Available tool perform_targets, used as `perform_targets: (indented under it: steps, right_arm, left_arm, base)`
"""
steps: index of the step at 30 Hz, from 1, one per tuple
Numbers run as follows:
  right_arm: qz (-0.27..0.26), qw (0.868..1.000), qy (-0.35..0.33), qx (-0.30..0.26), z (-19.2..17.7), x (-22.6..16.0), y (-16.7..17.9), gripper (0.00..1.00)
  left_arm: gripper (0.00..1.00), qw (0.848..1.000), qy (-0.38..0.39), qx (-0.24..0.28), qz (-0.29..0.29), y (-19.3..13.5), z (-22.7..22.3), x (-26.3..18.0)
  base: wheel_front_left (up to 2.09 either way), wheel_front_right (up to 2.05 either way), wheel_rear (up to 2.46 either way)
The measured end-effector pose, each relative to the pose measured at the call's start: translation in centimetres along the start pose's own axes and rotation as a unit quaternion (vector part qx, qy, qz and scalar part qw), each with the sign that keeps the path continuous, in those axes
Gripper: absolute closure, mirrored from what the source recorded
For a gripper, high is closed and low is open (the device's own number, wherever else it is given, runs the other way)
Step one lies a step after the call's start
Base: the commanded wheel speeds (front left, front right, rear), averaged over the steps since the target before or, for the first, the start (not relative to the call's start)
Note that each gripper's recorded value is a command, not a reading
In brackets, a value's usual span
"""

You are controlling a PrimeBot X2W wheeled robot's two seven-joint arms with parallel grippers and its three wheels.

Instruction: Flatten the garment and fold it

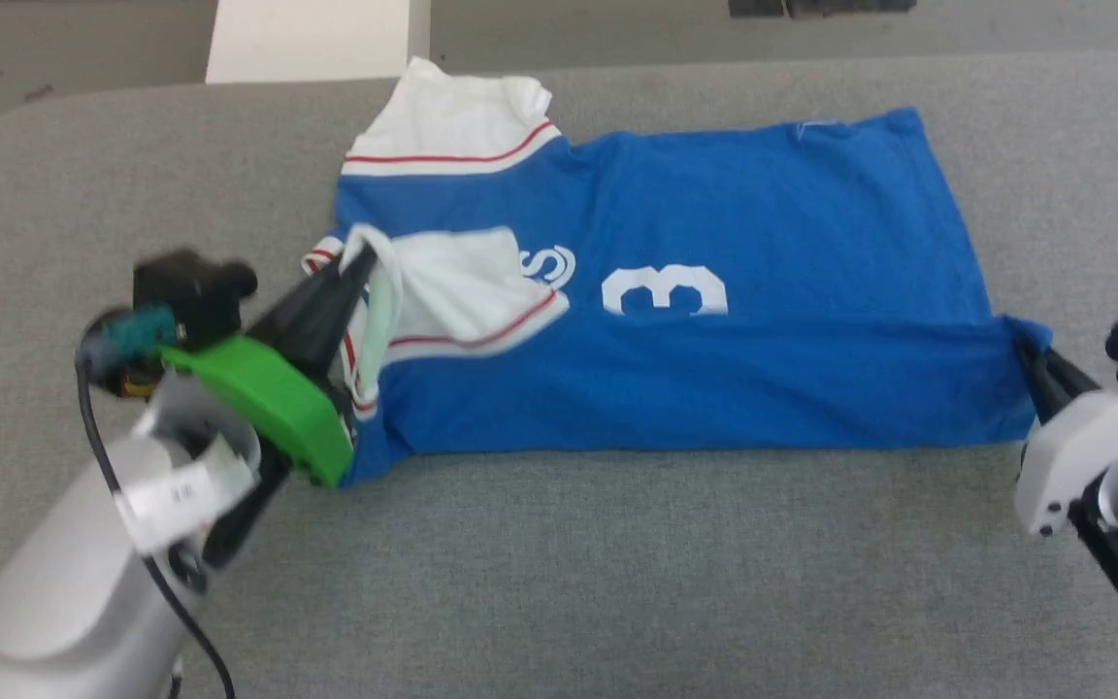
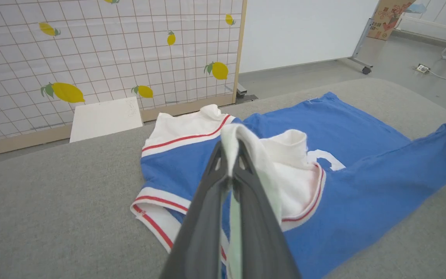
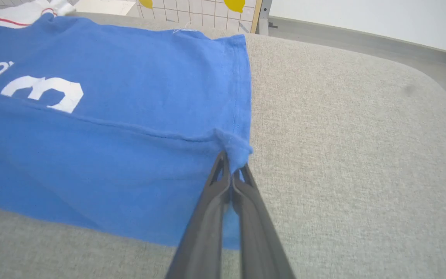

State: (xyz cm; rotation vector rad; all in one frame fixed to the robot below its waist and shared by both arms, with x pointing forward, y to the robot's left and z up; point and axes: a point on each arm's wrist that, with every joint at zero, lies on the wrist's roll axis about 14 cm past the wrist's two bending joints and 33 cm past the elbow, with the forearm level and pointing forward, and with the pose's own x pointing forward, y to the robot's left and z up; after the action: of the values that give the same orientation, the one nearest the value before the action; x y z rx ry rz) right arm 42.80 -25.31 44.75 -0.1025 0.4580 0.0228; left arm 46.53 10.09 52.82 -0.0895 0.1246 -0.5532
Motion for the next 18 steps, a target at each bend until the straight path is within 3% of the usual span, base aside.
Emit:
perform_targets:
  steps: [8, 11, 13, 18]
  right_arm:
    - [0.007, 0.996, 0.087, -0.003, -1.9, 3.7, -0.2, 1.00]
    - [0.015, 0.991, 0.134, 0.004, -3.6, 4.5, 0.1, 1.00]
    - [0.020, 0.986, 0.163, 0.008, -4.6, 4.8, 0.3, 1.00]
    - [0.026, 0.979, 0.201, 0.012, -5.1, 5.6, 0.2, 1.00]
  left_arm:
    - [1.00, 0.991, 0.127, -0.048, 0.019, 4.5, -4.9, 3.8]
    - [1.00, 0.971, 0.216, -0.093, 0.030, 5.5, -9.1, 3.5]
    - [1.00, 0.949, 0.289, -0.122, 0.032, 5.7, -12.4, 2.6]
    - [1.00, 0.916, 0.361, -0.171, 0.044, 6.2, -14.8, 2.2]
  base:
    - [0.00, 0.00, 0.00]
    - [0.00, 0.00, 0.00]
    - [0.00, 0.00, 0.00]
    - [0.00, 0.00, 0.00]
